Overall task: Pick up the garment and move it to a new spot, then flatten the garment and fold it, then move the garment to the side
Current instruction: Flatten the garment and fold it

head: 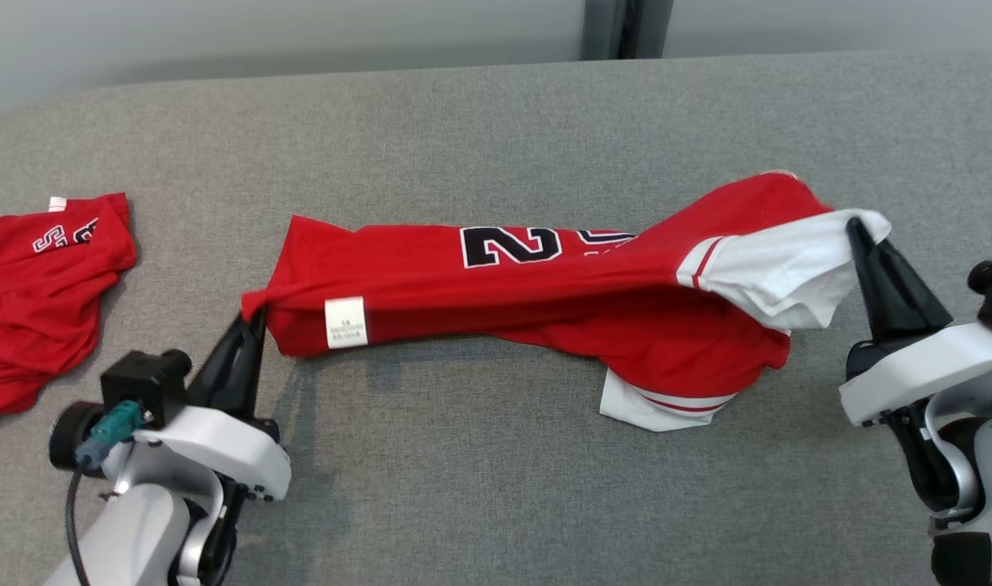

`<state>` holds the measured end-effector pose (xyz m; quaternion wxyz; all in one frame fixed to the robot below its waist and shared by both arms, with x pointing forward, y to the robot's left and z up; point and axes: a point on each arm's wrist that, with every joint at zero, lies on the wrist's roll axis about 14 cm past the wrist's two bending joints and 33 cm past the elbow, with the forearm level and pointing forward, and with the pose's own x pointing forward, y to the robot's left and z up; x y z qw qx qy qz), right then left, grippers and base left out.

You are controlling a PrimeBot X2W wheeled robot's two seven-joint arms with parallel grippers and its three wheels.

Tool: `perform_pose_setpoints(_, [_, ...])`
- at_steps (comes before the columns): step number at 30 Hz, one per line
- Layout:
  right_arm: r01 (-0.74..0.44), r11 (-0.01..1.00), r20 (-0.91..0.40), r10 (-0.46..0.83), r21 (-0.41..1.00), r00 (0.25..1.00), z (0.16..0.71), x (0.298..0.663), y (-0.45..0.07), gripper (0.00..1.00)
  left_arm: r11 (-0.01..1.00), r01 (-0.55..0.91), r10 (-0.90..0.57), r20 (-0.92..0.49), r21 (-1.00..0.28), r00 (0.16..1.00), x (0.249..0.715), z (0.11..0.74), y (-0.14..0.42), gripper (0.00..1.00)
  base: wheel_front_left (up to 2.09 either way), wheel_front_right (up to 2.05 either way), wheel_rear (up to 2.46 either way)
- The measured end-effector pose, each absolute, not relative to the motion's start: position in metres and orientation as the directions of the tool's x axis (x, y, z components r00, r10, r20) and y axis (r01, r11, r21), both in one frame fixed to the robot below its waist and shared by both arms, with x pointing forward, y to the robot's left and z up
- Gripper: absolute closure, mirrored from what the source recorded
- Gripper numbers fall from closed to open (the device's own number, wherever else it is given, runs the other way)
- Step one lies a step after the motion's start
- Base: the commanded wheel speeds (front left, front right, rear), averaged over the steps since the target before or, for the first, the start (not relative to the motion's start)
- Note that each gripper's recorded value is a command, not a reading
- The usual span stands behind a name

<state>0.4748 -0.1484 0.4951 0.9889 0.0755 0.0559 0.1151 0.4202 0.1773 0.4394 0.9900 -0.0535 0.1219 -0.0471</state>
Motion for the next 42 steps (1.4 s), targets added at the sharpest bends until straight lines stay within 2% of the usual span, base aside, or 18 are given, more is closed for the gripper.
perform_pose_setpoints(4, [-0.22,0.966,0.044,0.216,0.132,0.975,0.547,0.476,-0.157,1.0,0.991,0.116,-0.121,-0.07,-0.07,0.99,0.438,0.503,0.182,1.0,0.0,0.0,0.0])
perform_pose_setpoints(9, [-0.226,0.971,0.24,0.201,0.081,0.95,0.624,0.472,-0.164,1.0,0.987,0.16,-0.159,0.135,0.0,0.978,0.448,0.588,0.179,1.0,0.0,0.0,0.0])
perform_pose_setpoints(16, [-0.21,0.978,0.502,0.19,-0.017,0.844,0.737,0.443,-0.176,1.0,0.98,0.185,-0.199,0.448,0.077,0.872,0.433,0.714,0.172,1.0,0.0,0.0,0.0])
perform_pose_setpoints(20, [-0.186,0.98,0.569,0.196,-0.075,0.799,0.774,0.423,-0.179,1.0,0.974,0.199,-0.225,0.554,0.108,0.802,0.415,0.761,0.163,1.0,0.0,0.0,0.0])
perform_pose_setpoints(24, [-0.188,0.979,0.57,0.199,-0.08,0.797,0.782,0.417,-0.178,1.0,0.971,0.204,-0.237,0.57,0.122,0.787,0.411,0.772,0.159,1.0,0.0,0.0,0.0])
perform_pose_setpoints(29, [-0.217,0.975,0.535,0.212,-0.056,0.818,0.773,0.433,-0.174,1.0,0.968,0.225,-0.248,0.547,0.11,0.8,0.426,0.767,0.156,1.0,0.0,0.0,0.0])
perform_pose_setpoints(36, [-0.26,0.965,0.493,0.24,-0.028,0.836,0.772,0.493,-0.166,1.0,0.954,0.292,-0.288,0.449,0.061,0.846,0.483,0.737,0.147,1.0,0.0,0.0,0.0])
perform_pose_setpoints(42, [-0.283,0.958,0.564,0.262,-0.052,0.783,0.806,0.551,-0.151,1.0,0.947,0.301,-0.32,0.39,0.112,0.863,0.547,0.727,0.138,1.0,0.0,0.0,0.0])
